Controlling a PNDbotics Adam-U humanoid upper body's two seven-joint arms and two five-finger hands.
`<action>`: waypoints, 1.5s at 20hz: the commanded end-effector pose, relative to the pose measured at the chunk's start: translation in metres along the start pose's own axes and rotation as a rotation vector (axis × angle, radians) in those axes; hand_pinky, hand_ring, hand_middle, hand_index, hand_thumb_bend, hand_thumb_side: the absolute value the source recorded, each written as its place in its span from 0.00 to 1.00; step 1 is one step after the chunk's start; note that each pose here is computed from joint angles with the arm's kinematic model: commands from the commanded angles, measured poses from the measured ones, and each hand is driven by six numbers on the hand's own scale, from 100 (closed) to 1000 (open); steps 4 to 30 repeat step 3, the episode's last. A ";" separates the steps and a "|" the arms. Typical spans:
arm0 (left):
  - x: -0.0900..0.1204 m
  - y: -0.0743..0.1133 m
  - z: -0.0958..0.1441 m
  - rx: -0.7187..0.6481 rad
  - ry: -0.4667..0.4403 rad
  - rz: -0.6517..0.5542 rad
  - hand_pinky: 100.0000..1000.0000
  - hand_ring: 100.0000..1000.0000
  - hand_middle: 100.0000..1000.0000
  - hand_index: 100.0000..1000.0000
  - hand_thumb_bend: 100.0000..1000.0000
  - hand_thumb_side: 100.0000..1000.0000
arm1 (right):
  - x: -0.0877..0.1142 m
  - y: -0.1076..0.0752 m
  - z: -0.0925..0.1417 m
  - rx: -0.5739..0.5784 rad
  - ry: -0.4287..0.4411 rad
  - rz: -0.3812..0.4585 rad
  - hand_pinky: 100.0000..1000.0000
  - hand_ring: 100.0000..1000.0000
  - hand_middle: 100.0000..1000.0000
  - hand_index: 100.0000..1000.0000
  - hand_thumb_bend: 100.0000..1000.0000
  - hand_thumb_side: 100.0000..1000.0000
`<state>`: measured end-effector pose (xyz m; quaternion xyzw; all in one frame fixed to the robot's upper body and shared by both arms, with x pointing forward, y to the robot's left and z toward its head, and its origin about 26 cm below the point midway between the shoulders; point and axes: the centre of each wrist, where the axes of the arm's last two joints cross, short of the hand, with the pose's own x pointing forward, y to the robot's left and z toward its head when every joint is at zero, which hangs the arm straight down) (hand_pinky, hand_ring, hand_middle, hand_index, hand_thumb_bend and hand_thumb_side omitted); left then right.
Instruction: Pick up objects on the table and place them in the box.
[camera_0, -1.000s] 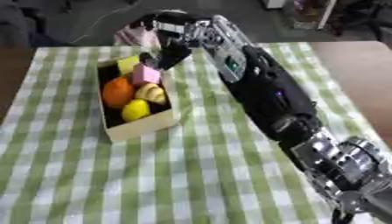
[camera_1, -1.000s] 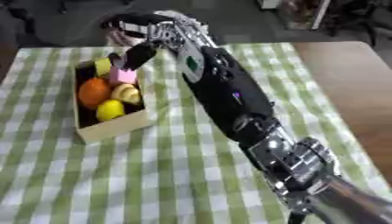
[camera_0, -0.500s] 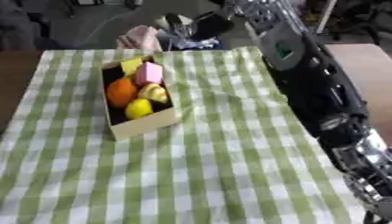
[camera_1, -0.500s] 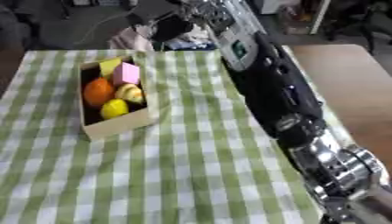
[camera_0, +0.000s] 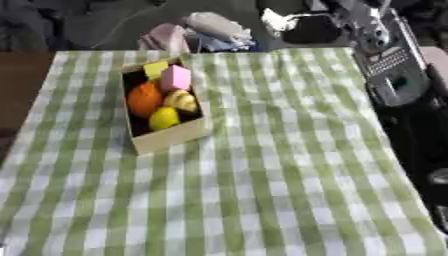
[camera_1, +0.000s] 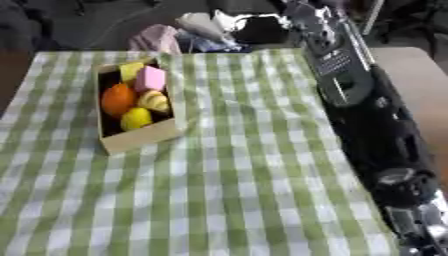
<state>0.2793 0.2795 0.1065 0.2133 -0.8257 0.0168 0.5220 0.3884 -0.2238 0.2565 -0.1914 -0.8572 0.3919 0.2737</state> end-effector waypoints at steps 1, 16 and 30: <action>0.002 0.007 -0.003 0.012 -0.013 -0.029 0.70 0.52 0.72 0.82 0.32 0.75 | 0.006 -0.019 0.014 -0.123 0.027 -0.035 0.76 0.75 0.78 0.96 0.00 0.41; 0.000 0.007 -0.002 0.014 -0.004 -0.034 0.70 0.52 0.72 0.82 0.32 0.75 | 0.003 -0.016 0.029 -0.176 0.082 -0.087 0.74 0.73 0.76 0.95 0.00 0.41; 0.000 0.007 -0.002 0.014 -0.004 -0.034 0.70 0.52 0.72 0.82 0.32 0.75 | 0.003 -0.016 0.029 -0.176 0.082 -0.087 0.74 0.73 0.76 0.95 0.00 0.41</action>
